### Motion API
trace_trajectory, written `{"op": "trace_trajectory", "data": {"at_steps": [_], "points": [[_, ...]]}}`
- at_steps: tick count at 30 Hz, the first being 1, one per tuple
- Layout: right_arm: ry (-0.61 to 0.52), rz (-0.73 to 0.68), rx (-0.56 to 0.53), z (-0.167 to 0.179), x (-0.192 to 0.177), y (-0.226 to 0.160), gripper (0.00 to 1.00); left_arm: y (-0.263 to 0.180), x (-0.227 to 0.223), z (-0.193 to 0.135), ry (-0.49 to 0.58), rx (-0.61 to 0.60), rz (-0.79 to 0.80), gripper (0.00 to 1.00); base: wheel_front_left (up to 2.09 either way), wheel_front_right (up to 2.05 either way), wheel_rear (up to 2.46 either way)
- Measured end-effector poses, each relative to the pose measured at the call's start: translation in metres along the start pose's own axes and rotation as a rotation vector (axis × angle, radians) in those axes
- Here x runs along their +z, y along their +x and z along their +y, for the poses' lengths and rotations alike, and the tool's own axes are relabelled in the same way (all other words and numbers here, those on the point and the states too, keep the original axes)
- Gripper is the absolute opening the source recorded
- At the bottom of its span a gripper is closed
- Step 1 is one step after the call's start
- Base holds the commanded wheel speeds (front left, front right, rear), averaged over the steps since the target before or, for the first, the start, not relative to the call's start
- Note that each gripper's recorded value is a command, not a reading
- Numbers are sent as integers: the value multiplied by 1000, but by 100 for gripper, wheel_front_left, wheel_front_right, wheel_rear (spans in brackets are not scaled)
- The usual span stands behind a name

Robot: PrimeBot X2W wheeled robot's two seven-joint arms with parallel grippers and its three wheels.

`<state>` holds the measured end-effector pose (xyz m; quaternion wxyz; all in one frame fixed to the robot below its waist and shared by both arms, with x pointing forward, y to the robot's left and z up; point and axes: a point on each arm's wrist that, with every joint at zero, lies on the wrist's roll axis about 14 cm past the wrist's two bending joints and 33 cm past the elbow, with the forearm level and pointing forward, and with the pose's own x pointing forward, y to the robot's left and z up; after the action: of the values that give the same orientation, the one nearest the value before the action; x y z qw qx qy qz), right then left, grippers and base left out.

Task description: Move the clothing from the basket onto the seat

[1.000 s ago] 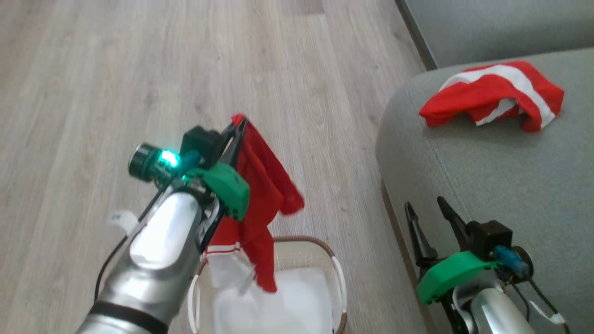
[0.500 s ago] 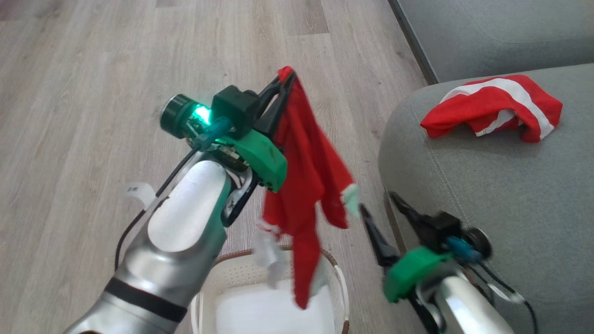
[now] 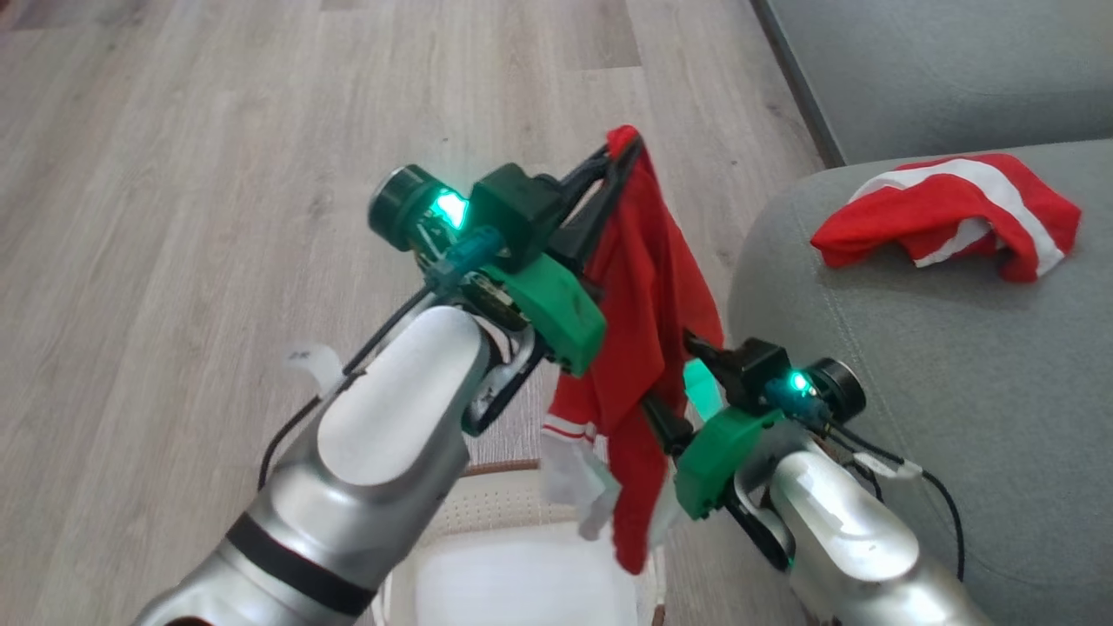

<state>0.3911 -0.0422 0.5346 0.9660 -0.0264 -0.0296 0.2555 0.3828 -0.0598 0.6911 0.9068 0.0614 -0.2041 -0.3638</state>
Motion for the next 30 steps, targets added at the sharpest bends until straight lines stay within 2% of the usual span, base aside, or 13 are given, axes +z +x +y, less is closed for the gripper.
{"op": "trace_trajectory", "data": {"at_steps": [3,9,13,15,17,18,21,24,30], "points": [[0,-6,19,3,4,7,0,-2,3,-2,-18,5,-4,0,0,0,0],[9,-1,40,8,4,16,0,-8,-7,11,-35,58,25,0,0,0,0],[20,-1,16,0,3,16,0,-16,-26,23,-52,105,73,0,0,0,0],[14,-5,-4,-7,5,16,0,-21,-36,28,-66,128,86,16,0,0,0],[6,-16,-24,-15,10,16,0,-25,-47,31,-86,147,105,77,0,0,0],[1,-24,-34,-19,13,16,0,-28,-53,31,-96,152,115,100,0,0,0],[-16,-44,-67,-33,21,14,0,-33,-70,27,-123,155,145,100,0,0,0],[-32,-55,-109,-51,26,8,0,-34,-81,19,-209,150,148,100,0,0,0],[-97,-77,-223,-104,42,-14,0,-30,-108,-9,-258,76,196,100,0,0,0]]}}
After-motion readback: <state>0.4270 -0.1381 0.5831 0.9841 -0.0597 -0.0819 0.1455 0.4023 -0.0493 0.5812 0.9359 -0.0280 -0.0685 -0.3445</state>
